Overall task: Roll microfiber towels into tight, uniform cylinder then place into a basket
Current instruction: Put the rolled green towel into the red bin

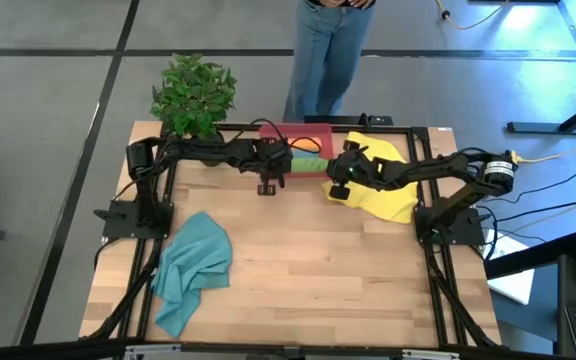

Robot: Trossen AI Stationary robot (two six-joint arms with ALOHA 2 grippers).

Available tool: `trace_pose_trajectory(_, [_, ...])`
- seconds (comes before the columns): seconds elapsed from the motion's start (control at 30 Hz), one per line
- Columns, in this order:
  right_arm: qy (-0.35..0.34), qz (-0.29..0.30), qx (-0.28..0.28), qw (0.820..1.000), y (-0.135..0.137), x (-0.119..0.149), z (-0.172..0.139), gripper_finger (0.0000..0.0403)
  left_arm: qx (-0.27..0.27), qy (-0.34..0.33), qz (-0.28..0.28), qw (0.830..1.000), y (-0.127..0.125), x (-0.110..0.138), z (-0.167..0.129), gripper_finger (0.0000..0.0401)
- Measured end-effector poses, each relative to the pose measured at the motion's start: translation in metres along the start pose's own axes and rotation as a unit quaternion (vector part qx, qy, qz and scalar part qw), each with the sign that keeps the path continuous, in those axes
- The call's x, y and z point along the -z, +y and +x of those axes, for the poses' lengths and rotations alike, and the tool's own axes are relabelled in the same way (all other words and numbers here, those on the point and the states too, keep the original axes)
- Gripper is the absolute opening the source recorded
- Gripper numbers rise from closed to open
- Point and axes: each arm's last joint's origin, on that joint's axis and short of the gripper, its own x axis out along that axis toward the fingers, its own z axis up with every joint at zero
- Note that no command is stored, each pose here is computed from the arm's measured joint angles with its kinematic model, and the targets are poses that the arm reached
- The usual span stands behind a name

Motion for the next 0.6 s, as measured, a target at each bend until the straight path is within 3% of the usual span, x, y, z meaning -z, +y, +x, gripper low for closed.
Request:
trace_pose_trajectory(0.3, [0.007, -0.010, -0.016, 1.000, -0.010, -0.022, -0.003, 0.0214, -0.029, -0.003, 0.003, 1.000, 0.005, 0.001, -0.016, 0.0126])
trace_pose_trajectory(0.6, [0.045, -0.012, -0.025, 0.999, -0.017, -0.051, -0.015, 0.0238, -0.032, 0.009, 0.006, 0.999, 0.008, 0.010, -0.049, 0.0160])
